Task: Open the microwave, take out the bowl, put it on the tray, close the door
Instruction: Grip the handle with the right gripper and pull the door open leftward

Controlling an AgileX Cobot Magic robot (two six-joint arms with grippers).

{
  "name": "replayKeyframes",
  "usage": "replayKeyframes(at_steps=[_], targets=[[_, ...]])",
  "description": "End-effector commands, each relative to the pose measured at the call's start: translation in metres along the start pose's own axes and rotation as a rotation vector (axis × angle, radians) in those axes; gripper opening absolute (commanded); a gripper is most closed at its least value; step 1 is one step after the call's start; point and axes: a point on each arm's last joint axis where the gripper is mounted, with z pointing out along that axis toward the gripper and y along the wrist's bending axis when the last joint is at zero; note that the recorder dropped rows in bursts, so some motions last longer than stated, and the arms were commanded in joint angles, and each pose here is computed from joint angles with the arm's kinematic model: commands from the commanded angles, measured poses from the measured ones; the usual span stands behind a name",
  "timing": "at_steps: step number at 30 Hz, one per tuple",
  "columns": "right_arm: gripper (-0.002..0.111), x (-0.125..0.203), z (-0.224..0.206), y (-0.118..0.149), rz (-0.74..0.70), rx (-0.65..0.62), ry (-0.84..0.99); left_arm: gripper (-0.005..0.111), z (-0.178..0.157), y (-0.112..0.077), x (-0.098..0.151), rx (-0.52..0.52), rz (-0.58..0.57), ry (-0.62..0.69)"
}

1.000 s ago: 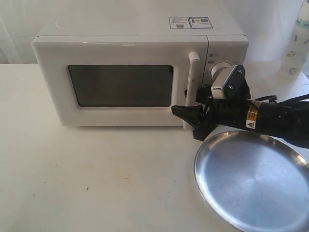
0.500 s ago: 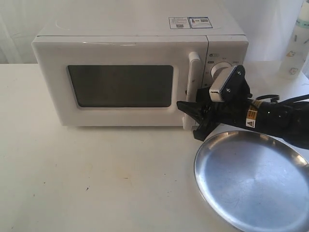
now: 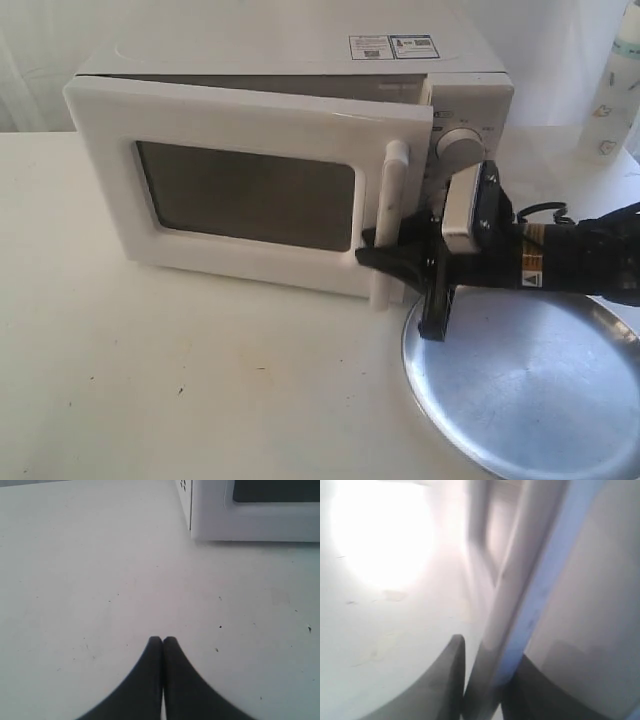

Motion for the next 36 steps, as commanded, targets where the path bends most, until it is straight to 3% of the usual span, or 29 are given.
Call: replayKeyframes(at_steps=[1, 15, 17, 21, 26, 32, 36], targets=[[0.0, -0.015, 0.004, 0.013, -0.133, -0.134, -0.053, 0.0, 0.0, -0.001, -0.001, 0.008, -0.005, -0.002], [0.001, -0.019, 0.003, 0.007, -0.006, -0.076, -0.068, 0.0, 0.0, -0.001, -0.001, 0.008, -0.005, -0.002], [0.005, -0.019, 0.003, 0.007, 0.02, -0.081, -0.065, 0.0, 0.0, -0.001, -0.001, 0.008, -0.005, -0.002], [0.025, -0.019, 0.003, 0.008, 0.065, -0.085, -0.058, 0.0, 0.0, -0.001, -0.001, 0.008, -0.005, -0.002], [0.042, -0.01, 0.002, 0.014, 0.073, -0.156, 0.071, 0.0, 0.0, -0.001, -0.001, 0.008, -0.005, -0.002], [0.042, -0.002, -0.011, 0.014, 0.133, -0.135, 0.373, 0.0, 0.0, -0.001, -0.001, 0.008, -0.005, -0.002], [0.042, -0.015, -0.021, 0.008, 0.197, -0.002, 0.439, 0.0, 0.0, -0.001, -0.001, 0.008, -0.005, -0.002]])
